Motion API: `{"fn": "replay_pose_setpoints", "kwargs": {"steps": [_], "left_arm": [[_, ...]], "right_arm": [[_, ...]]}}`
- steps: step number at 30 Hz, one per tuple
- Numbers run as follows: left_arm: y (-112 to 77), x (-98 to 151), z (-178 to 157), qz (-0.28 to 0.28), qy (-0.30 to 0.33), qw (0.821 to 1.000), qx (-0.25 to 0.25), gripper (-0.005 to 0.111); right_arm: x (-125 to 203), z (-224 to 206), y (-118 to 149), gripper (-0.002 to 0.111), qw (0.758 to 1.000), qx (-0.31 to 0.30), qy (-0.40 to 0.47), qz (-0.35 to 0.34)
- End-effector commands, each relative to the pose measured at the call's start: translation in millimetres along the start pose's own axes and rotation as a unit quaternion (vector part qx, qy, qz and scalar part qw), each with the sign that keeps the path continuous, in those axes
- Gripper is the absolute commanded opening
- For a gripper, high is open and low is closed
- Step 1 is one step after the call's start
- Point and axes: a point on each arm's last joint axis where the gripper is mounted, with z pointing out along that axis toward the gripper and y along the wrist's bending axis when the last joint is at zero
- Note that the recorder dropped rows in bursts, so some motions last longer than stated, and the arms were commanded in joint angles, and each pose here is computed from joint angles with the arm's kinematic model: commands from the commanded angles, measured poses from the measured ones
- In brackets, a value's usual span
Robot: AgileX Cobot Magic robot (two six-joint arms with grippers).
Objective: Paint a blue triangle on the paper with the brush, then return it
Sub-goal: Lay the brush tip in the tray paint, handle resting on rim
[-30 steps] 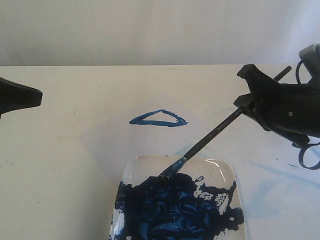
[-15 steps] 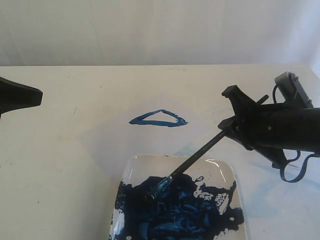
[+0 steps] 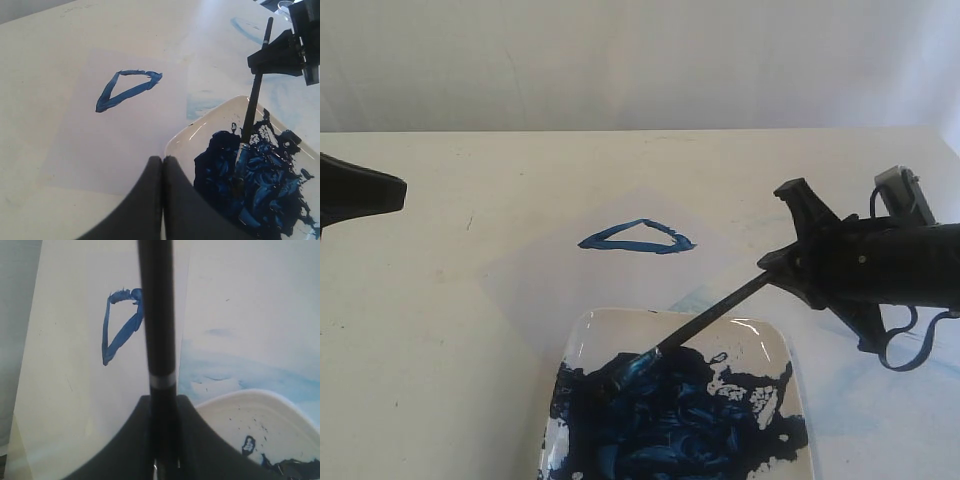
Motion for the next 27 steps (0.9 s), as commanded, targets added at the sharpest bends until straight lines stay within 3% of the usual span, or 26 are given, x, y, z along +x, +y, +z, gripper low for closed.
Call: {"fn": "replay_pose_setpoints", "kwargs": {"steps": [1, 4, 11, 15, 27], "left_arm": [[-3.9, -0.2, -0.1, -0.010, -0.009, 1.000, 0.013, 0.000], [-3.9, -0.2, -0.1, -0.010, -0.009, 1.000, 0.013, 0.000], [-3.7, -0.3, -0.1, -0.010, -0.009, 1.000, 0.012, 0.000], [-3.7, -0.3, -0.1, -0.010, -0.009, 1.000, 0.012, 0.000], [-3.7, -0.3, -0.1, -0.010, -0.009, 1.000, 0.012, 0.000]], "right_arm": [[-1.7, -0.2, -2.3, 0.000, 1.000, 0.003, -0.001, 0.000], [-0.2, -0.3, -3.1, 0.000, 1.000, 0.007, 0.007, -0.021], [-4.2, -0.2, -5.6, 0.000, 1.000, 0.017, -0.010, 0.009], [-12.2, 4.0, -15.6, 0.000, 0.998, -0.002, 0.043, 0.040], [-19.3, 7.9, -30.4, 0.000, 0.998, 0.052, 0.022, 0.025]]}}
